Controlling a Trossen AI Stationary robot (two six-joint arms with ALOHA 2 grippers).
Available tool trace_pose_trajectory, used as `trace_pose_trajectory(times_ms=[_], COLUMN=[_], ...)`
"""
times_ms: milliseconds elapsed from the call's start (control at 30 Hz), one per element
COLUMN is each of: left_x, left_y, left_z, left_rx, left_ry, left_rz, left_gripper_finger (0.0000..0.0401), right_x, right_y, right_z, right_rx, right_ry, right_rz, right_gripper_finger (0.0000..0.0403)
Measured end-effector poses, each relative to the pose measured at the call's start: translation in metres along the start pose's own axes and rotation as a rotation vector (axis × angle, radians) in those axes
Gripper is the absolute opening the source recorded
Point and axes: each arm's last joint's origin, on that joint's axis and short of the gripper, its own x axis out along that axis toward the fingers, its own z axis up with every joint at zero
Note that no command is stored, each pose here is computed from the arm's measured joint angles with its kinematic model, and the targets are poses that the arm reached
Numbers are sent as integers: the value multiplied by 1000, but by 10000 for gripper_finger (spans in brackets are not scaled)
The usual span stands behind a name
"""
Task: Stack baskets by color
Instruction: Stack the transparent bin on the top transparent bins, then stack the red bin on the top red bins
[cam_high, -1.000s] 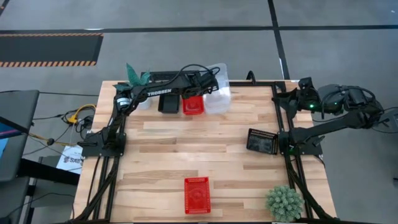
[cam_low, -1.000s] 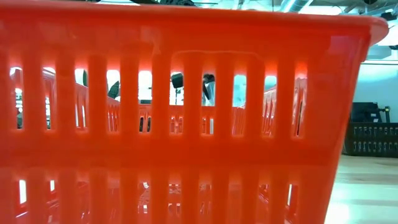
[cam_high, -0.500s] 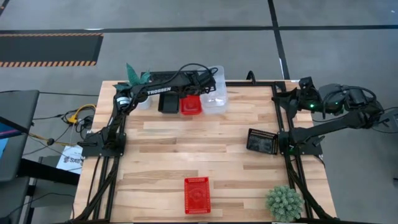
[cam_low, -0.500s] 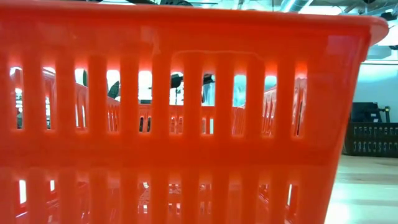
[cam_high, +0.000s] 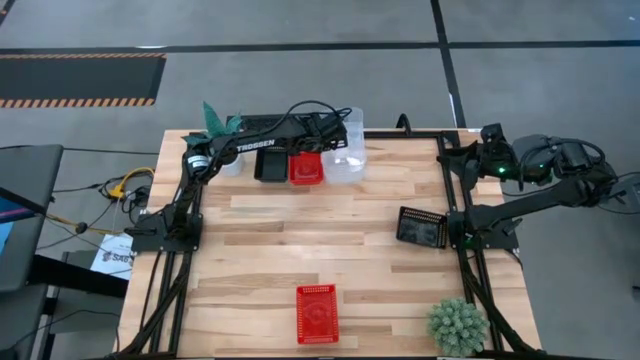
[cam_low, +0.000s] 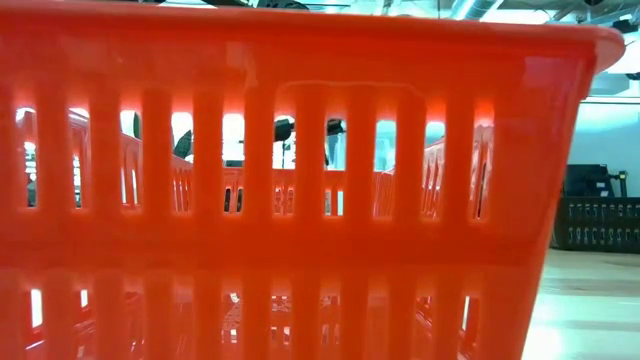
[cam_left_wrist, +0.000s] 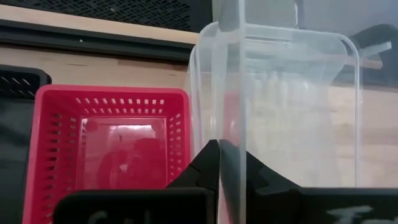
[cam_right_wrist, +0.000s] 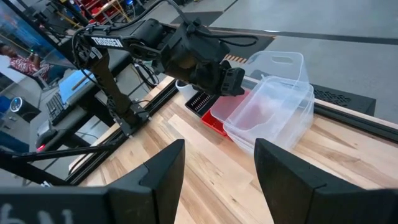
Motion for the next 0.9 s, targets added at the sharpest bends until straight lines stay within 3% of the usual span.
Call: trace_pose_trajectory(times_ms=[167, 467, 600, 767, 900], left_x=[0, 1, -1, -24, -67], left_y=[0, 1, 0, -5, -9], left_z=[0, 2, 3, 14, 27], left_rx=[21, 33, 62, 172, 286], left_ry=[9, 59, 136, 186, 158], left_rz=[-5, -22, -58, -89, -103], left_gripper_finger=[27, 109, 137, 154, 155], right_x=[0, 0, 0, 1, 8], right_y=[0, 0, 0, 0, 7], right_z=[0, 0, 0, 0, 0], right_rx=[0, 0, 0, -2, -5], right_ry=[0, 1, 1, 2, 7], right_rz=[0, 0, 0, -2, -6], right_gripper_finger=[214, 214, 214, 214, 214])
